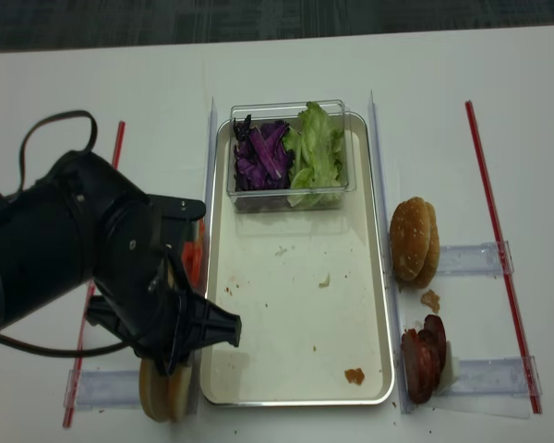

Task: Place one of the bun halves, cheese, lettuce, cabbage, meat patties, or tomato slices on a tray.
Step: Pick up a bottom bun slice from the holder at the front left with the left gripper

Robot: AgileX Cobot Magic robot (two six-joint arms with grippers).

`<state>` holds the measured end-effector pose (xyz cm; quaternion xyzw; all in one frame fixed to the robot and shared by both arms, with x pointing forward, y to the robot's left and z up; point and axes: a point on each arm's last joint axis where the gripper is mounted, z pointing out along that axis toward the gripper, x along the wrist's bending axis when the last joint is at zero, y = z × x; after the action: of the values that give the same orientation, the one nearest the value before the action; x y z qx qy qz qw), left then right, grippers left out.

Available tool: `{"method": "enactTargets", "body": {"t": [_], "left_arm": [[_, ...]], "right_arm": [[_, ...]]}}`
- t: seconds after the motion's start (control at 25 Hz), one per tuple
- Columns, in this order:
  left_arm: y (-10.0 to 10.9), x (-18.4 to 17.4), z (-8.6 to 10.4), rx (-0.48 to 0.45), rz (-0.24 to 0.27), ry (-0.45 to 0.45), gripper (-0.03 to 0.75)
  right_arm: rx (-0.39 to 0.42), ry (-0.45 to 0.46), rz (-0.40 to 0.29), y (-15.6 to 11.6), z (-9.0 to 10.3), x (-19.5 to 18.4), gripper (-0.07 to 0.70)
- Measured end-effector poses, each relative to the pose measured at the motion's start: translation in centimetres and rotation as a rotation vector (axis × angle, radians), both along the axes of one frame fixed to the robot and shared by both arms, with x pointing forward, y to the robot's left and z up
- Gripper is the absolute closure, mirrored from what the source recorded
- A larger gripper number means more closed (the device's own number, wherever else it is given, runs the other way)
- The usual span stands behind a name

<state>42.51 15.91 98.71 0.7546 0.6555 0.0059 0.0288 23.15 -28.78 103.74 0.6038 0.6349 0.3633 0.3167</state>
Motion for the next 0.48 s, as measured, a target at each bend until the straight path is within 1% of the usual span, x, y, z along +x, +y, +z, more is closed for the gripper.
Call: {"method": "enactTargets", "body": {"t": [0.16,0.48], "left_arm": [[0.1,-0.1,0.6,-0.014,0.000,-0.018,0.616],[-0.1,0.1,4.1,-0.068,-0.003,-0.089,0.617]], "right_arm": [[0.002,0.000,-0.001,0.0,0.0,0.0,-0.062],[0.002,0.000,-0.001,0.0,0.0,0.0,-0.062]]}}
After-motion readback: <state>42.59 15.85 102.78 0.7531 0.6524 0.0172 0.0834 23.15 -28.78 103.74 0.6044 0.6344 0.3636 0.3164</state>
